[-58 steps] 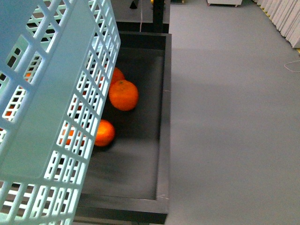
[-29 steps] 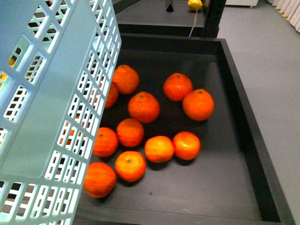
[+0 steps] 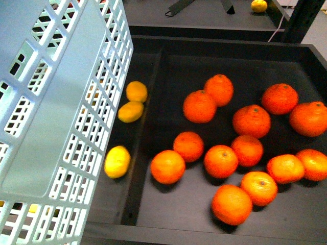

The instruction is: Pick lemon and mango into basket

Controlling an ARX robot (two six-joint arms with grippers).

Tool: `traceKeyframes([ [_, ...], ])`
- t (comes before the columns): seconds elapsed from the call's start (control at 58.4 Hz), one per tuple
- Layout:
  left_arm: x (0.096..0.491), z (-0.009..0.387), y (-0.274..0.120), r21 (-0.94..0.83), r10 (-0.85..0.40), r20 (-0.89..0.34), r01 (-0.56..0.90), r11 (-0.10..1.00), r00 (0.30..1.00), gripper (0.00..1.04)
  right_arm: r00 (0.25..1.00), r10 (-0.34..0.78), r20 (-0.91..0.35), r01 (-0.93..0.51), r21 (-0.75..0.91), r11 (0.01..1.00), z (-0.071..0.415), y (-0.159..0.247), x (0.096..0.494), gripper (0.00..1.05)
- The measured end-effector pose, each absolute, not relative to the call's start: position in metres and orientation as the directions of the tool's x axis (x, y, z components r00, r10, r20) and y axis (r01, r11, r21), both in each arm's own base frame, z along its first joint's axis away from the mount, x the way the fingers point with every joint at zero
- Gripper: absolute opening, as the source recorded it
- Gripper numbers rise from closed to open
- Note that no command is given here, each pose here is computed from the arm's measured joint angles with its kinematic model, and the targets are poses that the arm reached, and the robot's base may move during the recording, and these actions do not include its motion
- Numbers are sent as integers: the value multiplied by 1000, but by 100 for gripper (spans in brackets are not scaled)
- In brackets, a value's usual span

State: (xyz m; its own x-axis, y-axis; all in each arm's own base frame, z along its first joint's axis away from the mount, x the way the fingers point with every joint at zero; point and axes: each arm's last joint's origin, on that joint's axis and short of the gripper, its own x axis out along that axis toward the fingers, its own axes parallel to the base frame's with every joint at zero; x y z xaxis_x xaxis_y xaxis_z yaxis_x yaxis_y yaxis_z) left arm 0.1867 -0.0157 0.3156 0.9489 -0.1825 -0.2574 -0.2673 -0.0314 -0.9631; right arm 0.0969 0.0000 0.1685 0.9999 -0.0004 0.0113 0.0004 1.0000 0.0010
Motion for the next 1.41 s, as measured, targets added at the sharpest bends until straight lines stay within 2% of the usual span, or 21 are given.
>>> traceKeyframes([
  [1.2,186,316,-16,-963,-185,-256,-266,-30,949,28,1000,2,10,-2,0,1000,168,0,97,96],
  [1.405,187,316,-13,-965,-145,-257,-262,-12,955,28,1000,6,10,-6,0,1000,168,0,97,96],
])
